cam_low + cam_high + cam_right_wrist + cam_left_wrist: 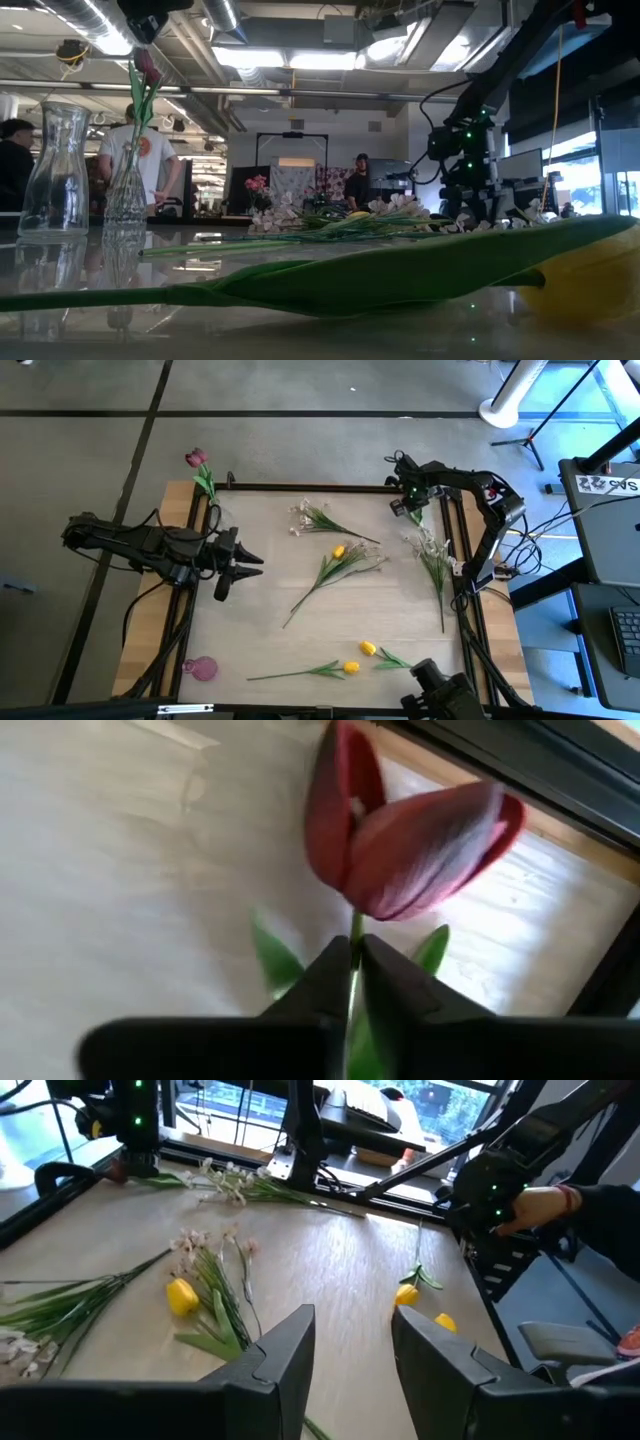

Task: Sort flowers into vase by color
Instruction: Put the red flower into the top transparent vase

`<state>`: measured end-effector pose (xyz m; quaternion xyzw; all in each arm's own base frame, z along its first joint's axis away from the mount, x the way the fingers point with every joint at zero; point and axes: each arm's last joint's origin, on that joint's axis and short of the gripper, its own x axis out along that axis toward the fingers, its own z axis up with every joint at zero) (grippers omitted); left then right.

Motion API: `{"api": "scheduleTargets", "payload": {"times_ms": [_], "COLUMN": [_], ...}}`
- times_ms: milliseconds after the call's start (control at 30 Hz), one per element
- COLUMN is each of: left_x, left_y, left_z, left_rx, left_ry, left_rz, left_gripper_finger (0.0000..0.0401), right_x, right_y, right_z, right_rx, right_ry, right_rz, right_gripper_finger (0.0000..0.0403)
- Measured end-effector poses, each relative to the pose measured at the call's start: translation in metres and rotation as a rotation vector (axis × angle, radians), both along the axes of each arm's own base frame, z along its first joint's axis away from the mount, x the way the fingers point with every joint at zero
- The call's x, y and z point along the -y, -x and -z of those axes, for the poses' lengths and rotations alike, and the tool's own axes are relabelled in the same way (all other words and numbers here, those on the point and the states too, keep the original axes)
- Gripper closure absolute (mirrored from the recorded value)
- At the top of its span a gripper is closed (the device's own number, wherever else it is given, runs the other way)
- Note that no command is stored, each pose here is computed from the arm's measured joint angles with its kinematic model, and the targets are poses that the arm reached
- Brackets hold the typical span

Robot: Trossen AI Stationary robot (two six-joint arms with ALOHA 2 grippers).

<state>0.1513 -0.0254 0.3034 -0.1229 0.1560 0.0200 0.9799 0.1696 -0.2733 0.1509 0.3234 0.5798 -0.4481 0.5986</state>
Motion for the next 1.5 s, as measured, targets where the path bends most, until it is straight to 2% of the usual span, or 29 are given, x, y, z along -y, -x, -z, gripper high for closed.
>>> {"api": "scheduleTargets", "payload": {"times_ms": [100,233,333,533,633,800,900,1100,1300,1500], "left_x": [0.000,0.000,0.000,0.000,0.000,0.000,0.001,0.006,0.005,-0.006], "left_y": [0.000,0.000,-0.001,-0.002,-0.002,-0.005,-0.011,-0.034,-0.067,-0.098], "left_z": [-0.001,-0.001,-0.003,-0.006,-0.008,-0.013,-0.014,0.005,0.022,0.036], "left_rx": [0.010,0.014,0.030,0.065,0.086,0.145,0.223,0.298,0.316,0.374], "left_ry": [-0.001,-0.001,-0.003,-0.022,-0.026,-0.082,-0.116,-0.201,-0.278,-0.297], "left_rz": [0.001,0.001,0.003,0.009,0.004,0.006,0.008,0.016,-0.064,-0.140], "left_gripper_finger": [0.0270,0.0270,0.0270,0.0270,0.0270,0.0270,0.0270,0.0270,0.0260,0.0216], "right_x": [0.001,0.000,-0.005,-0.028,-0.046,-0.085,-0.111,-0.166,-0.219,-0.264], "right_y": [-0.001,-0.004,-0.009,-0.027,-0.037,-0.061,-0.073,-0.096,-0.119,-0.130], "right_z": [0.004,0.006,0.002,-0.036,-0.063,-0.111,-0.142,-0.195,-0.219,-0.222], "right_rx": [0.019,0.025,0.031,0.124,0.181,0.373,0.557,0.953,1.260,1.335], "right_ry": [-0.015,-0.029,-0.022,0.063,0.148,0.350,0.468,0.663,0.731,0.780], "right_rz": [-0.002,-0.021,-0.059,-0.172,-0.239,-0.412,-0.516,-0.728,-0.927,-1.101], "right_gripper_finger": [0.0396,0.0382,0.0387,0.0394,0.0397,0.0398,0.0400,0.0400,0.0401,0.0402]}}
